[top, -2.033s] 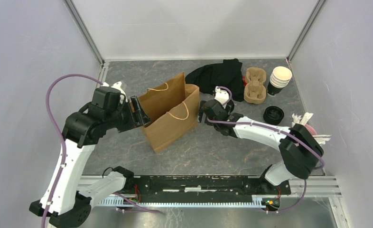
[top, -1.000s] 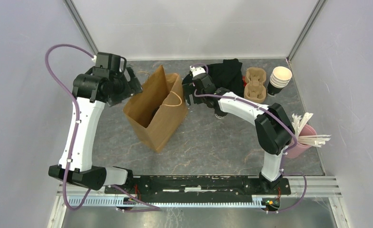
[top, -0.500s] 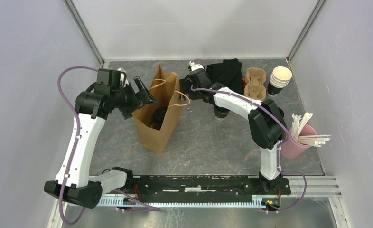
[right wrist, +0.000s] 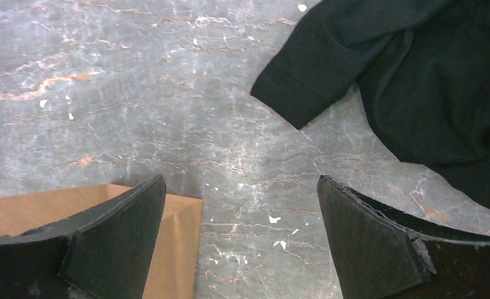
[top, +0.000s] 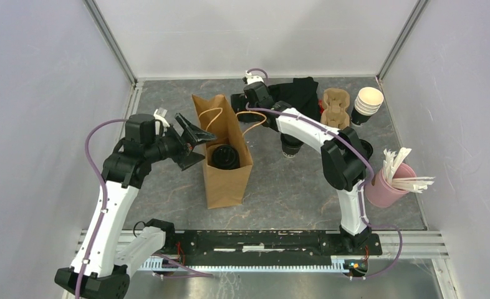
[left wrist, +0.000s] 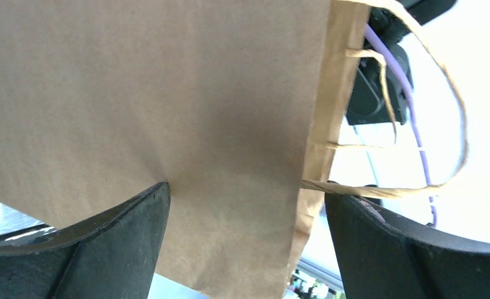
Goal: Pack the takeout coffee
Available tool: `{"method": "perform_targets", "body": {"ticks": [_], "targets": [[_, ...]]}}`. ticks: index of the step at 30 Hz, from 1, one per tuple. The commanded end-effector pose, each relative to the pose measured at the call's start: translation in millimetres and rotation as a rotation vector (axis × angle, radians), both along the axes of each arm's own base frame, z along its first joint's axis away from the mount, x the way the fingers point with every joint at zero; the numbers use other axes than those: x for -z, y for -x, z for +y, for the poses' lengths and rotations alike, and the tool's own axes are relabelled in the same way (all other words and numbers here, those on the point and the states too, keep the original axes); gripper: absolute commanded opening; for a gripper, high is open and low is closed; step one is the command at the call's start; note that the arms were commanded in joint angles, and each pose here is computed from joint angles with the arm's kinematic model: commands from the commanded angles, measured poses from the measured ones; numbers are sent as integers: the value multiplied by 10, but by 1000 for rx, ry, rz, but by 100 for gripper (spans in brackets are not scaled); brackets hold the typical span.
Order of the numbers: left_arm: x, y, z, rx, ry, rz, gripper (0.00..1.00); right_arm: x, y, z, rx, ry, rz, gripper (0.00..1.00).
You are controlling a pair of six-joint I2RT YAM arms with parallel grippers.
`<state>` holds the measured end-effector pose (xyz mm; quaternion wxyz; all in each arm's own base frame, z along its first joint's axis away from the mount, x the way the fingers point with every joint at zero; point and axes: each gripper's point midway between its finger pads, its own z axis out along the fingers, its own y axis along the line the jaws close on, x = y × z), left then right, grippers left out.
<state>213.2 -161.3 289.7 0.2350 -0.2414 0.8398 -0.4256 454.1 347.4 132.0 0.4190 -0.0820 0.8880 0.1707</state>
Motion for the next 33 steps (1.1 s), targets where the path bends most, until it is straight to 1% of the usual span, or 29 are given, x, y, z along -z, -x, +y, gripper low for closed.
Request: {"method": "perform_targets", "body": {"ticks": [1, 3, 5, 10, 14, 18, 22, 24, 27, 29, 31, 33], "targets": [[-361, 2, -156, 17, 177, -83, 98, -289, -78, 183, -49, -60, -39, 98], [-343, 48, -144, 28, 162, -90, 97, -343, -46, 167, -62, -41, -37, 98], [-307, 99, -81, 20, 110, -99, 97, -421, -19, 57, -58, 5, -47, 98], [-127, 340, 176, -17, -66, -83, 97, -557, 148, -283, -83, 151, -62, 98], [81, 525, 495, -78, -251, -65, 94, -575, 361, -536, -103, 231, -43, 98], [279, 610, 800, -151, -416, 9, 81, -569, 573, -654, -124, 235, -22, 98], [393, 624, 1145, -251, -586, 64, 73, -519, 735, -683, -144, 218, 6, 98], [521, 612, 1231, -267, -641, 108, 68, -508, 798, -682, -154, 222, 13, 98], [782, 545, 1104, -216, -613, 186, 61, -517, 882, -620, -180, 219, 15, 98], [814, 495, 1012, -198, -574, 195, 58, -519, 909, -555, -199, 208, 13, 98], [622, 388, 888, -193, -495, 103, 59, -492, 908, -532, -202, 209, 17, 98], [349, 301, 749, -156, -420, -22, 67, -464, 920, -503, -207, 204, 28, 98]]}}
